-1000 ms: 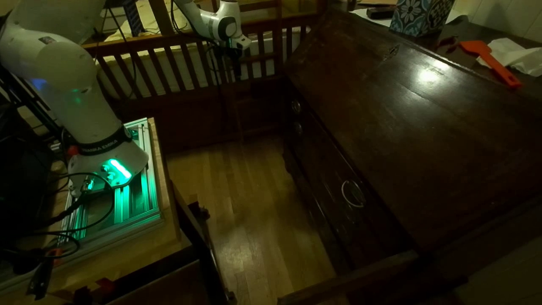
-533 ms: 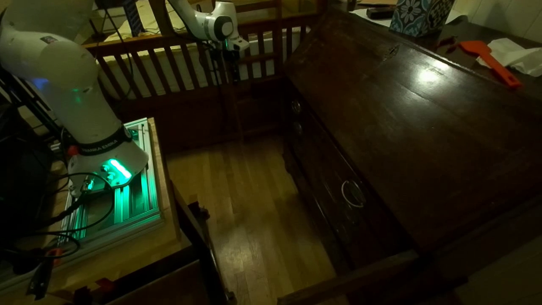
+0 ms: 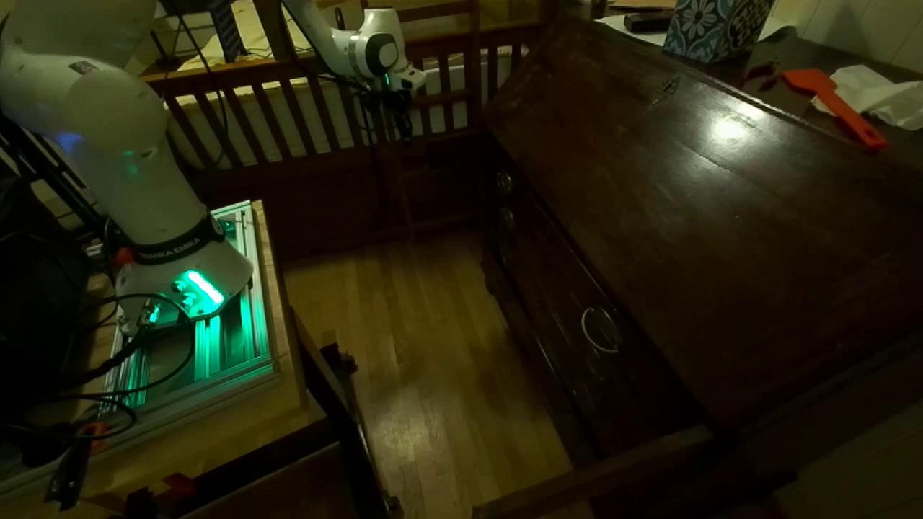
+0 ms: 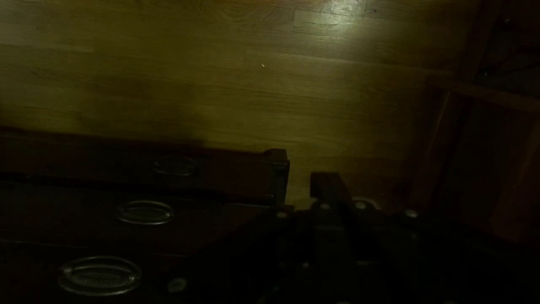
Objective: Push the drawer closed
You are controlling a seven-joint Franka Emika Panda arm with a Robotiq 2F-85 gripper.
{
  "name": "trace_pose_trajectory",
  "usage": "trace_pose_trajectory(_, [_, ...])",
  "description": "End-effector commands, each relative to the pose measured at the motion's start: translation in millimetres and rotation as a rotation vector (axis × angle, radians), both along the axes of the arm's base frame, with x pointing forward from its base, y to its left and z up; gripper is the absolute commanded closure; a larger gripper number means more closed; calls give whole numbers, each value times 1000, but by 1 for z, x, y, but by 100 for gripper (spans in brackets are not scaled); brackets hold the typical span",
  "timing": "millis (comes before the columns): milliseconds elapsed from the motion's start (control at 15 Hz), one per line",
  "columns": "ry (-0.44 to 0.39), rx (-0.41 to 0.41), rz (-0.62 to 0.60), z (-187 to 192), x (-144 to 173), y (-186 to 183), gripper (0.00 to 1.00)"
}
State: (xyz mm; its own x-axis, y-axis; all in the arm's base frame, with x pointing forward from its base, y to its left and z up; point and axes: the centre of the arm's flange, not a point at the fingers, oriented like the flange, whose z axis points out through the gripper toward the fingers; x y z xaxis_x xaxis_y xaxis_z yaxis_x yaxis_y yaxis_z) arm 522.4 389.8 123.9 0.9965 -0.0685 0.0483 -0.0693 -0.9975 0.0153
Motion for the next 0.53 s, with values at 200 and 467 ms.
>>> trace_pose_trajectory(200, [-17,-25,-27,-8,10,-20,100])
trace_pose_trajectory(467, [-29,-13,-45,-13,20,-29,100])
